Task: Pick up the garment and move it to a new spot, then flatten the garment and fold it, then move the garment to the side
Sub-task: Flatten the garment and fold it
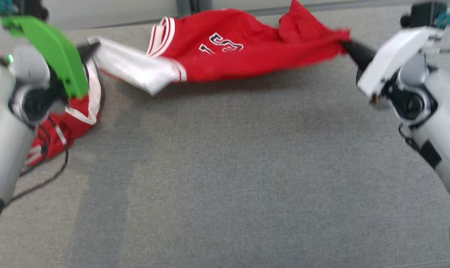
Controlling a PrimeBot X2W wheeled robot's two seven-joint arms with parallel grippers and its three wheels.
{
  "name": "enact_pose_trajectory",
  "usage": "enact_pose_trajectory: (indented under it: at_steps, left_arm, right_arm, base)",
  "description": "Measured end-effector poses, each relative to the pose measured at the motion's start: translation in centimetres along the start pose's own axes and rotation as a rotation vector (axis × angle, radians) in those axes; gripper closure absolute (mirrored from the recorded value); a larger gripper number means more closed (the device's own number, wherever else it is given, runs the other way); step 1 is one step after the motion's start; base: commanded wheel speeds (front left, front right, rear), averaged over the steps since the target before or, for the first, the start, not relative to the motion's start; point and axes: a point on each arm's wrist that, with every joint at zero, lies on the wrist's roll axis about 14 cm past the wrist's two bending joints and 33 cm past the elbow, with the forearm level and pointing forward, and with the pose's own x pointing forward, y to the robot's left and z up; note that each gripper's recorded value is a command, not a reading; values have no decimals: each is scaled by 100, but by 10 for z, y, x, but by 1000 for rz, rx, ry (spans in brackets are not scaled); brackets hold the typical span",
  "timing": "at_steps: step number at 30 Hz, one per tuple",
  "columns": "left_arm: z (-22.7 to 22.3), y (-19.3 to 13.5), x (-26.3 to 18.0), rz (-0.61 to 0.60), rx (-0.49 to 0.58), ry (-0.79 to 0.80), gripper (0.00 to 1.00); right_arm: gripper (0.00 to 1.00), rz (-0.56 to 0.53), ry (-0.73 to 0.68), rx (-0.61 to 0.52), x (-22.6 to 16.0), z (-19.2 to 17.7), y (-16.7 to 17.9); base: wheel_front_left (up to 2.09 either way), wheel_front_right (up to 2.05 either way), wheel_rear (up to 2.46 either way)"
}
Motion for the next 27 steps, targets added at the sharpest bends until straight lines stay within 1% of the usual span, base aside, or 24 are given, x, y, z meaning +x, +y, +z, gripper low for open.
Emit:
enact_pose_trajectory:
  at_steps: [2, 5, 9, 11, 15, 18, 23, 25, 27]
  left_arm:
    - [-24, -7, -12, -26, -5, 71, 100]
    - [-58, -19, -34, -67, 18, 172, 100]
    - [-100, -32, -69, -103, 38, 304, 100]
    - [-115, -36, -87, -105, 30, 346, 100]
    - [-147, -51, -121, -124, 3, 441, 100]
    - [-171, -61, -143, -139, -27, 514, 100]
    - [-198, -76, -167, -168, -63, 610, 100]
    - [-206, -84, -176, -187, -82, 647, 100]
    - [-205, -85, -180, -186, -82, 649, 100]
  right_arm:
    - [100, 2, 64, 0, -16, -19, -2]
    - [100, 16, 157, 0, -43, -45, -1]
    - [100, 6, 296, -18, -86, -81, -10]
    - [100, 21, 357, -34, -106, -98, -7]
    - [100, 29, 463, -26, -145, -133, -8]
    - [100, 25, 522, -22, -170, -152, -12]
    - [100, 5, 614, -1, -205, -178, -20]
    - [100, 3, 638, 5, -214, -183, -20]
    - [100, 4, 641, 11, -218, -181, -20]
  base:
    - [0, 0, 0]
    - [0, 0, 0]
    - [0, 0, 0]
    - [0, 0, 0]
    - [0, 0, 0]
    - [0, 0, 0]
    - [0, 0, 0]
    - [0, 0, 0]
    - [0, 0, 0]
